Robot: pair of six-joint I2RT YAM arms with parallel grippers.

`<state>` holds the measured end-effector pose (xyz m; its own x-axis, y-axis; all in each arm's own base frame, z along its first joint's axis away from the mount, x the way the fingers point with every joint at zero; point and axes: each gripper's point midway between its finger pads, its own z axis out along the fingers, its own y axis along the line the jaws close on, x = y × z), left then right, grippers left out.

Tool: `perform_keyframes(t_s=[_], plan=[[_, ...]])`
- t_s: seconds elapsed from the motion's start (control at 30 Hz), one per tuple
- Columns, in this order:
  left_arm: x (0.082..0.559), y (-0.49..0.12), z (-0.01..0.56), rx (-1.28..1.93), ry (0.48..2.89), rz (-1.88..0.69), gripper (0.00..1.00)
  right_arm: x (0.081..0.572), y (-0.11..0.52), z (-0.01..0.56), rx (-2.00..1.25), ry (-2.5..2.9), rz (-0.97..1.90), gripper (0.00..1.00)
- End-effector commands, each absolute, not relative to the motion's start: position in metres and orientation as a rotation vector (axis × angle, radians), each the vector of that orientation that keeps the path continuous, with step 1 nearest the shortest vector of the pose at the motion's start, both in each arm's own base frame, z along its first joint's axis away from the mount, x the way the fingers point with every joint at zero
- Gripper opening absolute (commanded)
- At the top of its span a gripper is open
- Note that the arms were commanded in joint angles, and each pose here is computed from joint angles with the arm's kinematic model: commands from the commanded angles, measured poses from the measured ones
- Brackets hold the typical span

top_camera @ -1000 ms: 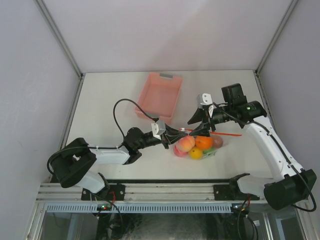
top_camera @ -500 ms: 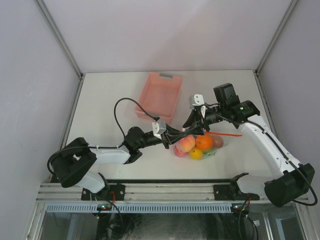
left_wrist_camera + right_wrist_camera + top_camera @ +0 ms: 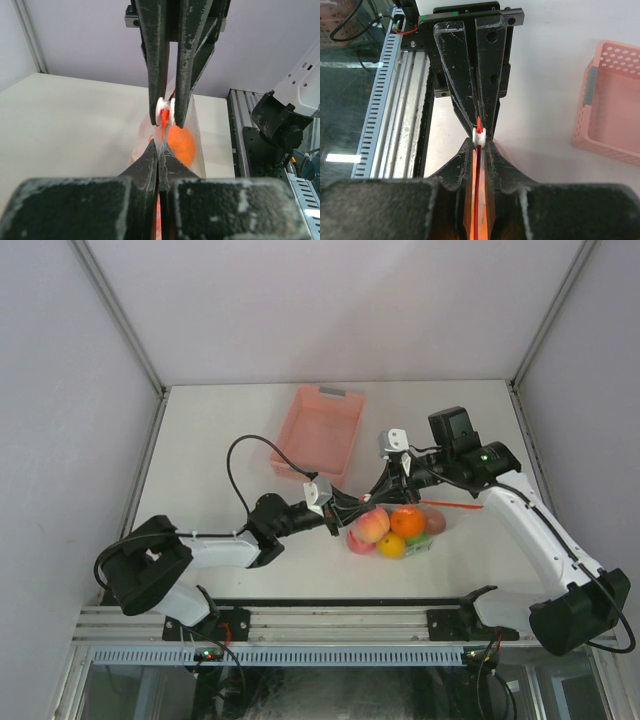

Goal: Open the zip-top bag and remove the fake food
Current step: Unzip the zipper food storage bag at the center of the board.

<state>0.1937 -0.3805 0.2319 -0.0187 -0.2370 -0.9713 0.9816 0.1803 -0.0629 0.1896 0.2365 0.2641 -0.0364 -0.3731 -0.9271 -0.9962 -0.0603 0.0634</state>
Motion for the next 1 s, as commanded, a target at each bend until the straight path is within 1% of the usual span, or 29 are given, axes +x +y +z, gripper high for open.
perform_keyframes(t_s=[0.0,0.97], plan=[[0.201,-0.370,0.265,0.794,1.067,-1.169,0.00,0.194,0.231,0.272,-1.506,1.456,1.026,0.06],[0.210,-0.350,0.263,0.741,1.101,-1.159,0.00,0.205,0.190,0.264,-1.370,1.490,0.924,0.04]])
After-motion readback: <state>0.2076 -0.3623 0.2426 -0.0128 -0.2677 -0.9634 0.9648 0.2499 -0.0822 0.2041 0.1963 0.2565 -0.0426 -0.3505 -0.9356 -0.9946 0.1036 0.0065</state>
